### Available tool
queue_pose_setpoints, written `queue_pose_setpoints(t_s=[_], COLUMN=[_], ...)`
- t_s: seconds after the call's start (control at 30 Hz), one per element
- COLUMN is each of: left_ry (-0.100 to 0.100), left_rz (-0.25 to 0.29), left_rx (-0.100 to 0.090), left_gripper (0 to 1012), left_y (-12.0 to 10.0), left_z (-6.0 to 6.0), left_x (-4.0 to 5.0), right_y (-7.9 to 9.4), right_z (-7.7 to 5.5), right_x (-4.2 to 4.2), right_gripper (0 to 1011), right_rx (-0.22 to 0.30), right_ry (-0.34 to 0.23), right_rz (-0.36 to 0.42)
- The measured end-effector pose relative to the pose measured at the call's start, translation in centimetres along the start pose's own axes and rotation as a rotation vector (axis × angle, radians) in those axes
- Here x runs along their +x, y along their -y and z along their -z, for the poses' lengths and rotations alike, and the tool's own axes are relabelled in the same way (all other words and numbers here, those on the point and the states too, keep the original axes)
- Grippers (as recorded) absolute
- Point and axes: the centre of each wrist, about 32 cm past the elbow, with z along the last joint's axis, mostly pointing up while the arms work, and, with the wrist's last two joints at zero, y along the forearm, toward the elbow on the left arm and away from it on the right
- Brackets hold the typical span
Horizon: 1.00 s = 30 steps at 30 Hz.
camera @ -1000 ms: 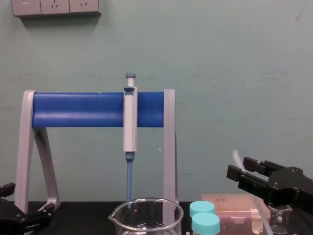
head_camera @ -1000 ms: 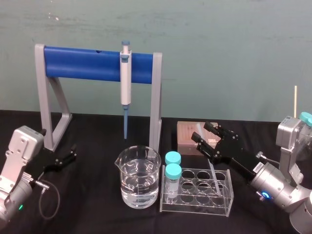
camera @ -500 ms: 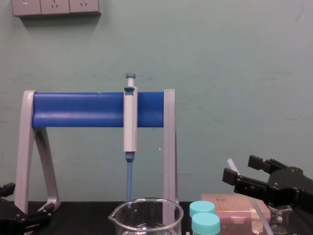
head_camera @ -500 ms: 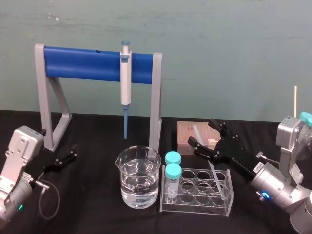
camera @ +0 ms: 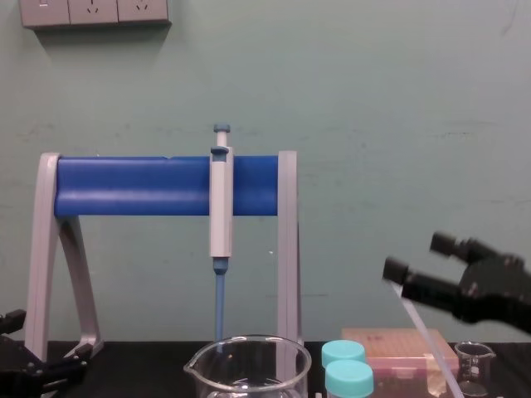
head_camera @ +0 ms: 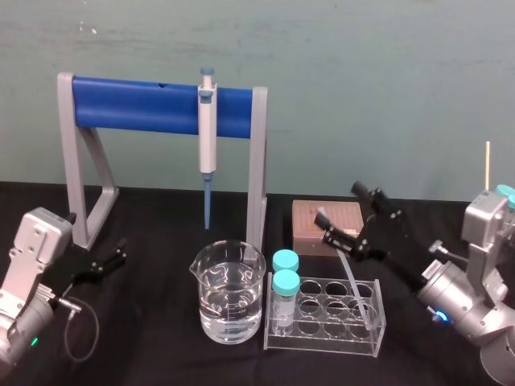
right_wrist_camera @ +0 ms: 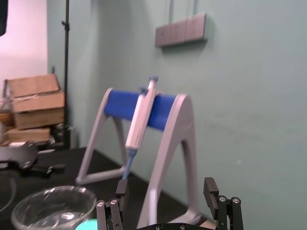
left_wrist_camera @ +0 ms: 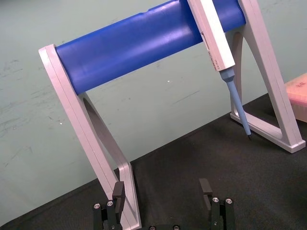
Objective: Pick up the stirring rod with one hand, then place it down.
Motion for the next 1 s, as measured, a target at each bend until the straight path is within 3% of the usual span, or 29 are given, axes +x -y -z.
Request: queue_pose_setpoints(t_s=[0.2, 0.43, 0.6, 0.73, 1.0], left_ry=[0.000, 0.000, 0.000, 0.000, 0.000], left_rz=[0.000, 0.000, 0.000, 0.000, 0.000], left_rx=[0.000, 0.000, 0.000, 0.000, 0.000], left_gripper=[1000, 1000, 1001, 1000, 1001], left_y=[0.0, 0.0, 0.0, 0.0, 0.0], left_z=[0.0, 0.0, 0.0, 0.0, 0.0], left_x=[0.00, 0.00, 0.00, 0.00, 0.00], right_y=[0.3, 1.2, 2.3, 3.5, 4.6], right_z=[-1.2, -2.1, -2.2, -1.8, -1.2], right_x=[-0.22, -0.47, -0.62, -0.85, -1.09], right_gripper=[1004, 1004, 1004, 1004, 1004], right_rx=[0.071, 0.086, 0.021, -0.071, -0.178], right_ry=[0.057, 0.081, 0.058, 0.034, 0.009], right_rz=[0.087, 0.201, 0.279, 0.327, 0.357])
